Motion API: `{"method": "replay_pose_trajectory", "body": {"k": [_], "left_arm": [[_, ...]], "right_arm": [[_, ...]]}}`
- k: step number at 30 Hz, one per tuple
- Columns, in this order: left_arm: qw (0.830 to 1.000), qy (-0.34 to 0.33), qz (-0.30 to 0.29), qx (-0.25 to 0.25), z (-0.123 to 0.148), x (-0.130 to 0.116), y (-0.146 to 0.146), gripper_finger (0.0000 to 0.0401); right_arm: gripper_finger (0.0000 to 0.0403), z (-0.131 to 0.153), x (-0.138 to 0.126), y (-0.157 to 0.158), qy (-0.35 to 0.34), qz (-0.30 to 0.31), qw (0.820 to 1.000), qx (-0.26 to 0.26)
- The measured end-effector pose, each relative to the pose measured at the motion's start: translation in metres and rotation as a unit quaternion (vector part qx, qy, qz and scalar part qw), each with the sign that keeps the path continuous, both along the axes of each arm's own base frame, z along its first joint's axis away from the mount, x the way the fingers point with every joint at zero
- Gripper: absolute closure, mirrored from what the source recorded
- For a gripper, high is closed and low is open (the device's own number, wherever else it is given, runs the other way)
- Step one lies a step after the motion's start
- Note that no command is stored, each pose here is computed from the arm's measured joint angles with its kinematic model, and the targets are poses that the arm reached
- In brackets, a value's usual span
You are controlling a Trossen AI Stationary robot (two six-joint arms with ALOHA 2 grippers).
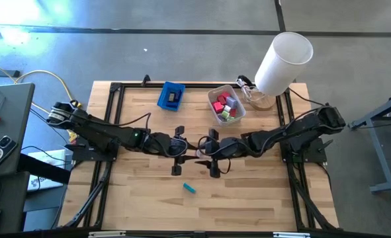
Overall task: Pick & Place Office items
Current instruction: Put the light pink charger adapter into the white bin
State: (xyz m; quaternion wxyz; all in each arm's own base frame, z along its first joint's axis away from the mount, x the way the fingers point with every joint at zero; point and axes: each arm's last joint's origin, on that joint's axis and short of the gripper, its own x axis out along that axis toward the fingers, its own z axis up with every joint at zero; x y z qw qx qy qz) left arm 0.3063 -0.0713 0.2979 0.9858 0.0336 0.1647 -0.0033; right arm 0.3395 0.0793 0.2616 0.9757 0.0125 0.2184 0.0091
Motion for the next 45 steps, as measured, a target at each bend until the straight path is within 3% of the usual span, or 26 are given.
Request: {"method": "replay_pose_trajectory", "body": {"k": [9, 17, 23, 31, 39, 45], "left_arm": [[1.000, -0.002, 0.000, -0.001, 0.0004, 0.0000, 0.0000, 0.0290], [1.000, -0.002, 0.000, -0.004, 0.0006, 0.0000, -0.0001, 0.0290], [1.000, -0.002, 0.001, -0.008, 0.0006, -0.0001, 0.0000, 0.0285], [1.000, -0.002, -0.001, -0.005, 0.0007, -0.0002, -0.0002, 0.0237], [1.000, -0.003, 0.007, -0.024, 0.0009, -0.0001, 0.0000, 0.0232], [1.000, -0.003, -0.001, -0.003, 0.0009, -0.0001, 0.0000, 0.0226]], "right_arm": [[0.0180, 0.0002, 0.0000, 0.0005, 0.000, 0.007, 1.000, 0.004], [0.0285, 0.0000, 0.0000, 0.0002, 0.001, 0.010, 1.000, -0.008], [0.0285, -0.0001, -0.0001, 0.0003, 0.001, 0.012, 1.000, -0.008], [0.0285, -0.0012, -0.0010, 0.0006, 0.009, 0.017, 1.000, -0.010], [0.0285, -0.0046, -0.0029, 0.0002, 0.028, 0.012, 0.999, -0.011], [0.0285, -0.0048, -0.0031, 0.0001, 0.030, 0.011, 0.999, -0.010]]}}
